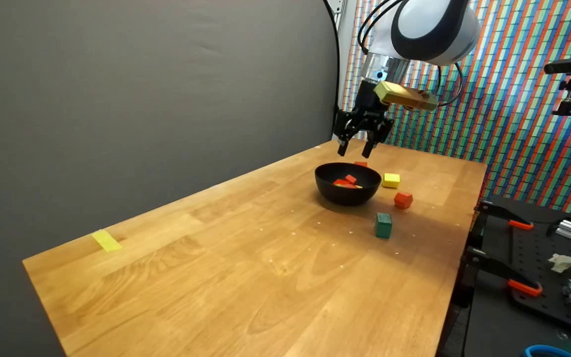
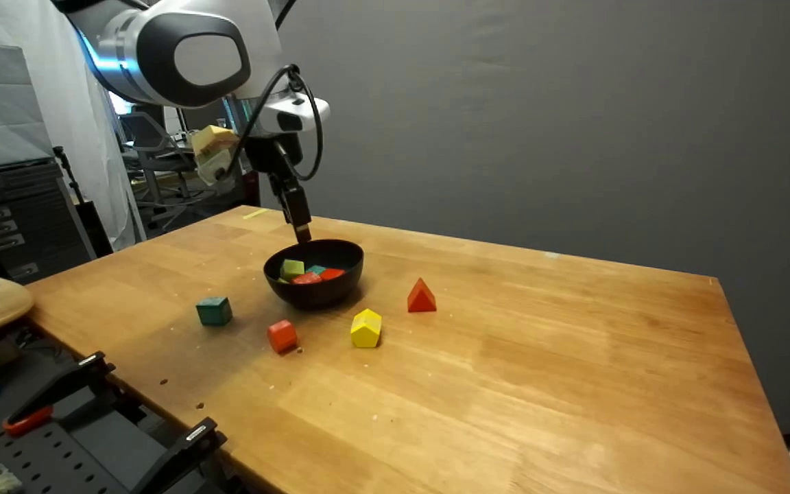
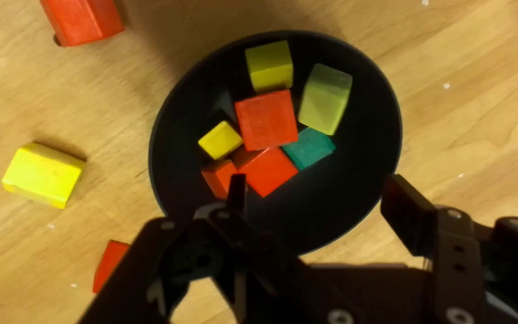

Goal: Put all the blocks in the bowl

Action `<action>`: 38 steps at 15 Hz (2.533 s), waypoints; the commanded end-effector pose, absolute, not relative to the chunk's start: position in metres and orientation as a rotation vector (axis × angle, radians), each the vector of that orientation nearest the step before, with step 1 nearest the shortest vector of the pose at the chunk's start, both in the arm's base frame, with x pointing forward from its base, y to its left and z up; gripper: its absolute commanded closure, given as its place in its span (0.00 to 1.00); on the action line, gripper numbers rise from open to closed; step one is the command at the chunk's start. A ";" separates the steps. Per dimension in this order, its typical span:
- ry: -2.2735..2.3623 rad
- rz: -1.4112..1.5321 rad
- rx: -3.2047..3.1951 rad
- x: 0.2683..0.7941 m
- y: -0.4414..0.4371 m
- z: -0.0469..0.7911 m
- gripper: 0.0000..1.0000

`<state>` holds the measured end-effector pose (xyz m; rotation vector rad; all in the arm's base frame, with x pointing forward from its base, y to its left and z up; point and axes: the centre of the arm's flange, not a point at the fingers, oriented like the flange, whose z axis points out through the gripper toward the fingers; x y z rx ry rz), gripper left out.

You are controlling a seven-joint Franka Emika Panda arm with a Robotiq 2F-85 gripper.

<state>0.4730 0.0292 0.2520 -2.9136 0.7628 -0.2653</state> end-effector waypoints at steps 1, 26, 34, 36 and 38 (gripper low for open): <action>0.935 -0.401 -2.936 0.458 0.009 0.274 0.00; 1.475 -0.352 -2.806 0.568 -0.134 0.158 0.26; 1.534 -0.261 -2.764 0.552 -0.120 0.160 0.79; 1.486 -0.288 -2.774 0.542 -0.107 0.187 0.79; 1.386 -0.366 -2.805 0.532 -0.088 0.226 0.79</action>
